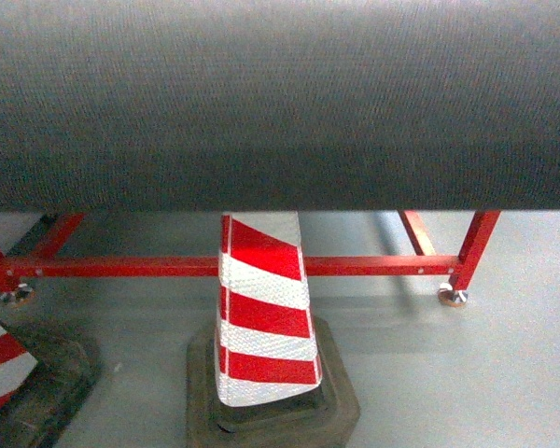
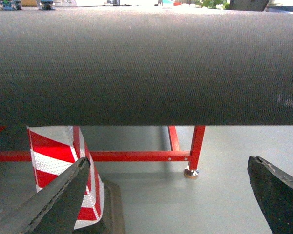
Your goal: Pick blue part to blue bin on bottom shelf
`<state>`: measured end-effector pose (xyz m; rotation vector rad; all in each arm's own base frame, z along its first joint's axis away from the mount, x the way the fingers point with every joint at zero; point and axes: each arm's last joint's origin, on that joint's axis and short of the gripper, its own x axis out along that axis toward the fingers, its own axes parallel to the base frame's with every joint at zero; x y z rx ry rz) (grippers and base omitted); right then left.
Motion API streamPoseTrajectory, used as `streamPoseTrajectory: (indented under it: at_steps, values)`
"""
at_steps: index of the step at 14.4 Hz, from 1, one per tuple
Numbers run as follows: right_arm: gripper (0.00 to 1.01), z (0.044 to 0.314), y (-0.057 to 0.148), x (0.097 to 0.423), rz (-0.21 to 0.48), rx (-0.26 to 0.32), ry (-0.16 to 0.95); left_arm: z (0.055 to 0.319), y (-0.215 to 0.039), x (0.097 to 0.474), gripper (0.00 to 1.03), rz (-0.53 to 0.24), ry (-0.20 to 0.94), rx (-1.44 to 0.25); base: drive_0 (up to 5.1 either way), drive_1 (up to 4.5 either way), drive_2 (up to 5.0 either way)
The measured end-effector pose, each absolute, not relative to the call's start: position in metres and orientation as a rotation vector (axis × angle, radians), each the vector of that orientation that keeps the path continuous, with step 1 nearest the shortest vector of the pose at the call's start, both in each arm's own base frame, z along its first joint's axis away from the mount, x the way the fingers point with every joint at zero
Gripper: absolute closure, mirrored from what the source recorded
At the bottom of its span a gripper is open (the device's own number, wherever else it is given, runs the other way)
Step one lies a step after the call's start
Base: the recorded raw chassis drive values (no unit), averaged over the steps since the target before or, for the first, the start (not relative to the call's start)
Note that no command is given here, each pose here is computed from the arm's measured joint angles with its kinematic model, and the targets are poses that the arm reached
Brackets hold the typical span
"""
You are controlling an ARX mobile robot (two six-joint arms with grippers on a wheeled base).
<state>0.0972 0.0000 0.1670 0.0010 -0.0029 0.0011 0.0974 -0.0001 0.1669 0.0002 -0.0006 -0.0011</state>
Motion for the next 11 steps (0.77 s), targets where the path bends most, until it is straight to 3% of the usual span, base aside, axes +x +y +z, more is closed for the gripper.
streamPoseTrajectory:
  at_steps: [11]
  values:
    - [0.03,0.1669,0.0,0.0972,0.001,0.002,-0.002,0.1669,-0.0001,0.0974,0.05,0.0,0.0,0.0,0.0,0.0,0.0]
